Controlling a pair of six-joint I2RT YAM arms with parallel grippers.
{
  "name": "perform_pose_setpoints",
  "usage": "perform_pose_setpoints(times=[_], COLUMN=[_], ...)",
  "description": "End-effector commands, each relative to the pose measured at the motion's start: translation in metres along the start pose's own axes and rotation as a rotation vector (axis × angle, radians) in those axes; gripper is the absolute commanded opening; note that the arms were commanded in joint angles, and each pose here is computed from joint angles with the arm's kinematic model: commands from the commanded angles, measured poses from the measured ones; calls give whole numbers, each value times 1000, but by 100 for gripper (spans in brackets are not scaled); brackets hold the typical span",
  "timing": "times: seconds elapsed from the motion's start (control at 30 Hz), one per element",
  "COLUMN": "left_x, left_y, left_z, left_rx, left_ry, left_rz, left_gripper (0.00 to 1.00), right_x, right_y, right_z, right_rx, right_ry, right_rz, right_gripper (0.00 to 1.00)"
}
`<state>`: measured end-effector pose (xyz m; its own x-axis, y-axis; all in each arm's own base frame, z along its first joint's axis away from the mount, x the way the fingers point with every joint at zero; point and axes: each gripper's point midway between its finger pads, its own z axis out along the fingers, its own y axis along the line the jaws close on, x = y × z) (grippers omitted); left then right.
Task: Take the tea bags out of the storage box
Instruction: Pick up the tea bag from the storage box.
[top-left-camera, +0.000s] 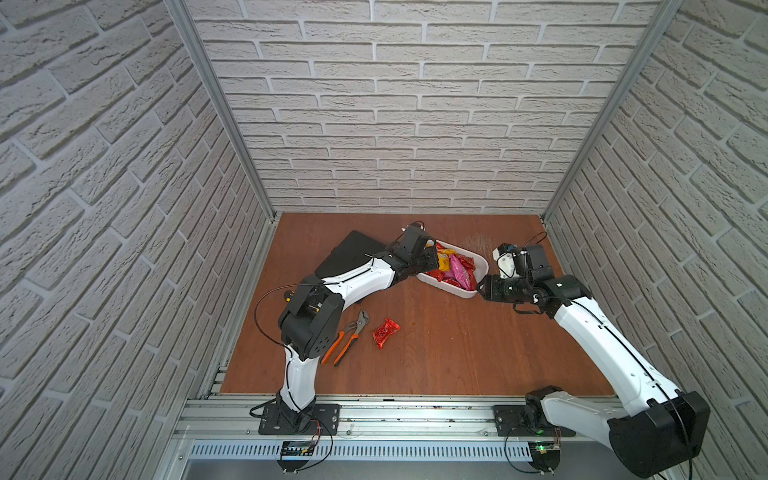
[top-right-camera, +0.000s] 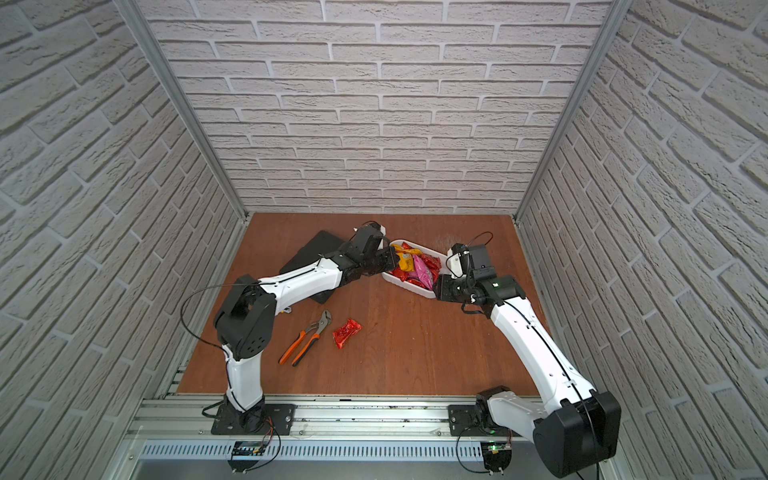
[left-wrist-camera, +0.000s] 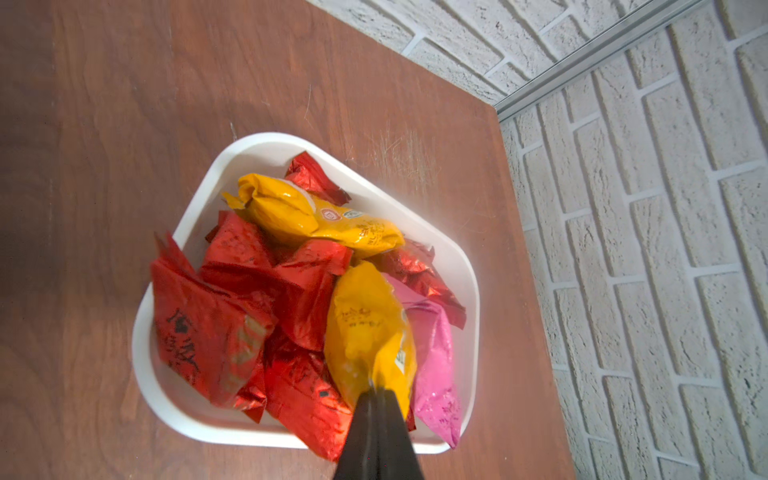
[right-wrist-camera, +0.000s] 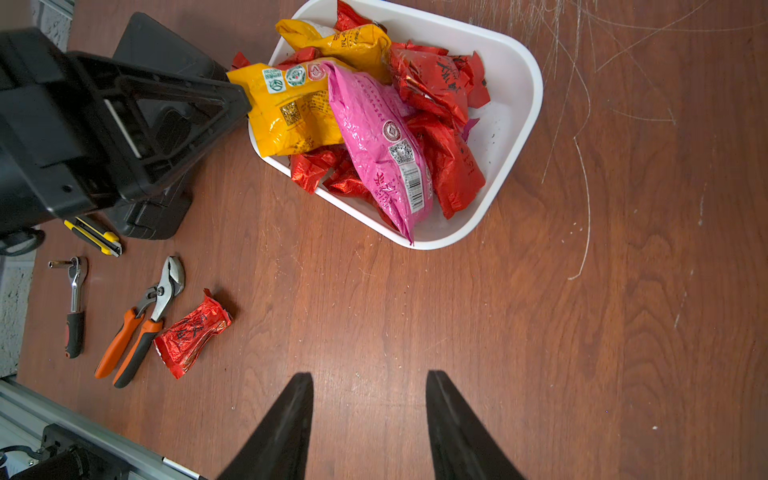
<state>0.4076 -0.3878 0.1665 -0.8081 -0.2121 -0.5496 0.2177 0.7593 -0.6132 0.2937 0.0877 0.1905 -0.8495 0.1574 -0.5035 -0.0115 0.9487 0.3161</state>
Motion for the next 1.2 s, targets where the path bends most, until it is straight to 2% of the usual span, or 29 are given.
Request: perform_pose_setpoints(times=[0.0,0.17,0.37,0.5,0.67,0.73,0.83,1.03,1.17], left_x=[-26,-33,-44,-57,-69,-70,-72,-66,-60], left_y=[-28,-44,-52,-63,-62,-60,-58,-59,-56], left_z=[-27,-44,-64,-82,-109,-120,-136,-156,-161], left_rx=[51,80,95,121,106,98,92,97,82], left_ry=[-78,-90,-113,-136,-194,-209,-243,-273,-277], left_rz=[15,-47,-240,-350,-497,-555,-626,-704,-723], left_gripper=[0,0,0,0,0,0,0,0,0], right_x=[-11,-30,-50,-68,-79,-75,-70,-69,-81], right_y=[7,19,41,62,83,91,102,141,157], right_z=[-8,-19,-36,-57,-71,-66,-50,-17,0], right_rx=[-45,-76,-160,-238,-289,-299,-297,-334,-323], right_ry=[-61,-105,-182,-358,-606,-685,-701,-713,-751], right_rz=[-18,-67,-188,-350,-565,-667,-773,-889,-907], right_gripper=[51,51,49,49,56,60,62,68,71])
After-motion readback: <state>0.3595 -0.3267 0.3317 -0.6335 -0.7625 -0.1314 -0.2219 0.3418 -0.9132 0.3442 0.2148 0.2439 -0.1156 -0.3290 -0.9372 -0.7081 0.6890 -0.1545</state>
